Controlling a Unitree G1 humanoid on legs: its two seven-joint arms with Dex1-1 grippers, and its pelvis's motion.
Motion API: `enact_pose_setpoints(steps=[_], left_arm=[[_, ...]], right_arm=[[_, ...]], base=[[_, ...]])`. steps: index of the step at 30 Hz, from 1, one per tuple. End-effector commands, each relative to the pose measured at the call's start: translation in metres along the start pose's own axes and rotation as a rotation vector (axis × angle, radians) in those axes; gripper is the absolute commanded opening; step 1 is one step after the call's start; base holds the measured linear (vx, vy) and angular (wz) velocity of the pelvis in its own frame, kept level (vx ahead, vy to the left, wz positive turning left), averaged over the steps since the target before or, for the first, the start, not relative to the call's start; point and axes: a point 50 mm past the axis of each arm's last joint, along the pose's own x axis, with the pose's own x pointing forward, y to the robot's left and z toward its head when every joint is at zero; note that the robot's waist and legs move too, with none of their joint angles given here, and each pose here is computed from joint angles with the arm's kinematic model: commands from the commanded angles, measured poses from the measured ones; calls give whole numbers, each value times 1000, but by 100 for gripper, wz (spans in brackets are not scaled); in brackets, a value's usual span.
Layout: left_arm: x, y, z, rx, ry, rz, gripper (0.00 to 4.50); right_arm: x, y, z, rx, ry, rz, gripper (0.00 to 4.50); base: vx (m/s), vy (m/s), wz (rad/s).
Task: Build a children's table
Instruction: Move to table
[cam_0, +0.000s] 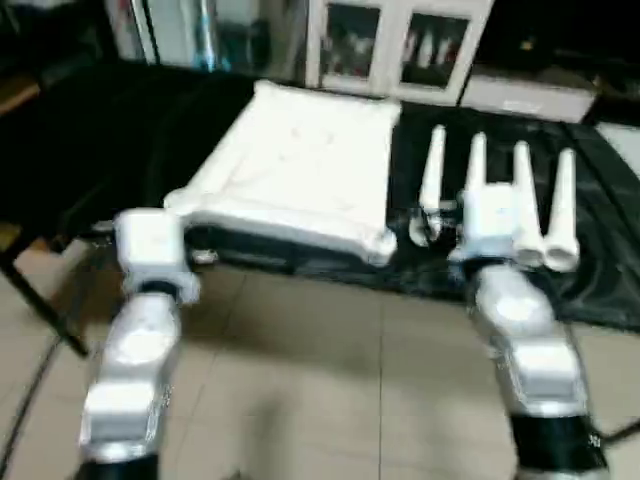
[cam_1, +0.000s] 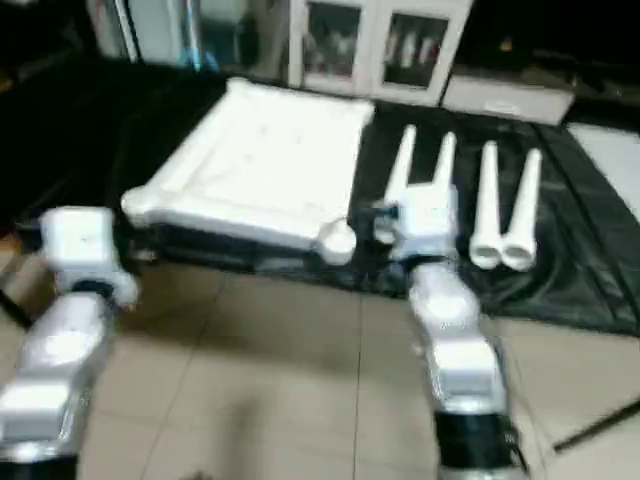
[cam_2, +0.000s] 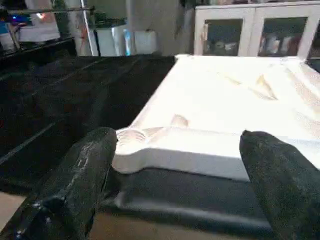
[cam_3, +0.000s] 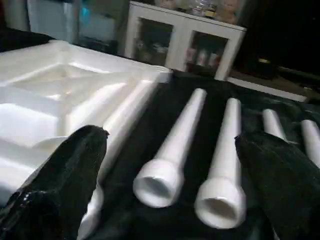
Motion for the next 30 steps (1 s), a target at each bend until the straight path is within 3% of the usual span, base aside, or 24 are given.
enact_pose_setpoints(steps=[1, 20, 30], left_arm=[[1, 8, 2, 16, -1, 25, 441], [4, 2, 0, -22, 18, -16, 441], [8, 3, 1, -8, 14, -7, 441]], right_arm=[[2, 9, 8, 4, -26, 26, 450], [0, 8, 5, 16, 0, 15, 450], [-2, 8, 4, -17, 9, 23, 450]], base=[[144, 28, 0], [121, 14, -2], [156, -27, -36]])
